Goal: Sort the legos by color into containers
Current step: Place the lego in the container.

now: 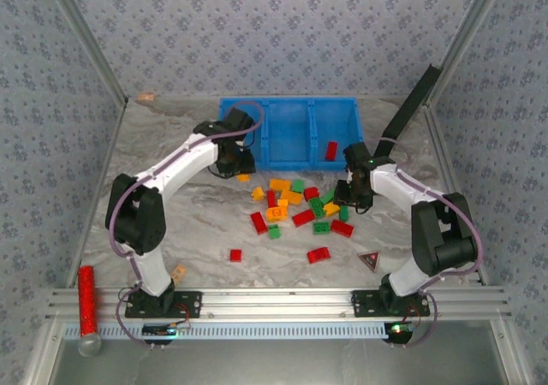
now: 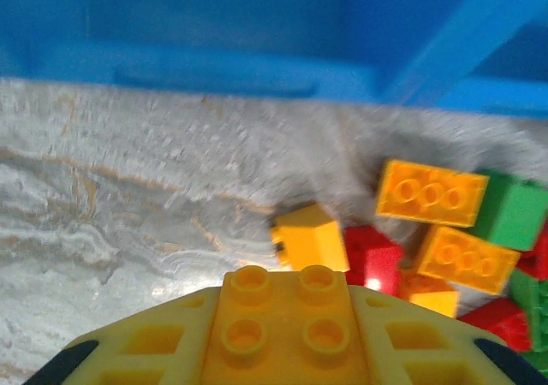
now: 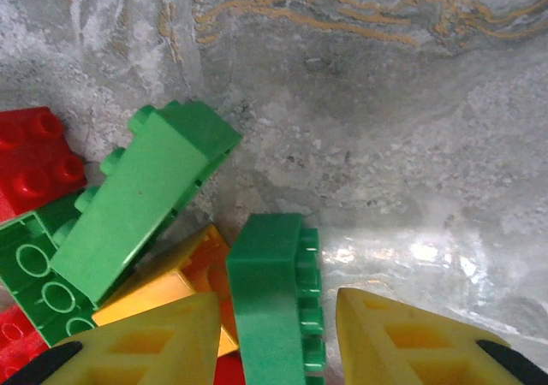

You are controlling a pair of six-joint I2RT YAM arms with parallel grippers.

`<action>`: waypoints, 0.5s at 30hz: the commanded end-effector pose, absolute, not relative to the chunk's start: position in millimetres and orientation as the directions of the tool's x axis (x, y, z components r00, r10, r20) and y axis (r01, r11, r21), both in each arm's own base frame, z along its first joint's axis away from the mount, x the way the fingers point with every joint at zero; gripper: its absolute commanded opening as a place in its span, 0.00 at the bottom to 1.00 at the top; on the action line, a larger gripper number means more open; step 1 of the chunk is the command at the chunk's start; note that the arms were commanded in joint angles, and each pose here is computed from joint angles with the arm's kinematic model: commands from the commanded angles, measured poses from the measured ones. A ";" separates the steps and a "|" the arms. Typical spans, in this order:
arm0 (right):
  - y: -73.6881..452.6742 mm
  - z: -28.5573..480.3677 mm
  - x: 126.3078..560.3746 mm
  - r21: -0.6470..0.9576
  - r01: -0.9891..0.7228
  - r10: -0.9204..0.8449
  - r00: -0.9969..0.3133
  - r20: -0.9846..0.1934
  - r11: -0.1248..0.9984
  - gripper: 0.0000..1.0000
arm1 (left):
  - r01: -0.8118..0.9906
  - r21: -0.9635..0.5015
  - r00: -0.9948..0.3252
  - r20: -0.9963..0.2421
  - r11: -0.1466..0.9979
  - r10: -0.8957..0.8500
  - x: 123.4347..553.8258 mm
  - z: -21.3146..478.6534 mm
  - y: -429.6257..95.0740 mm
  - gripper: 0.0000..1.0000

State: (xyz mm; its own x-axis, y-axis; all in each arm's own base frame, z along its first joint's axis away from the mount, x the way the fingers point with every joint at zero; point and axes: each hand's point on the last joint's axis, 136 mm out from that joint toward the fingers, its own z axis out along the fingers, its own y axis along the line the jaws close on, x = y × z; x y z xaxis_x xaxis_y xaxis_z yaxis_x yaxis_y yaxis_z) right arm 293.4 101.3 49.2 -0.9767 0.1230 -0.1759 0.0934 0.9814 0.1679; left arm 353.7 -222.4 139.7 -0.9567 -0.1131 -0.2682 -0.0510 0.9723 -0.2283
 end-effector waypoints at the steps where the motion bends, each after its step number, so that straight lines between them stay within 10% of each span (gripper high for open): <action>1: 108.7 39.3 293.6 0.198 0.111 0.143 -0.978 -0.155 0.974 0.42 | -0.019 -0.207 -0.945 -0.317 0.978 -0.085 366.2 168.3 -217.4 0.22; 15: 90.2 12.0 275.2 0.110 0.152 0.162 -0.984 -0.081 0.982 0.32 | -0.003 -0.214 -0.906 -0.413 0.977 -0.094 422.6 186.3 -216.0 0.22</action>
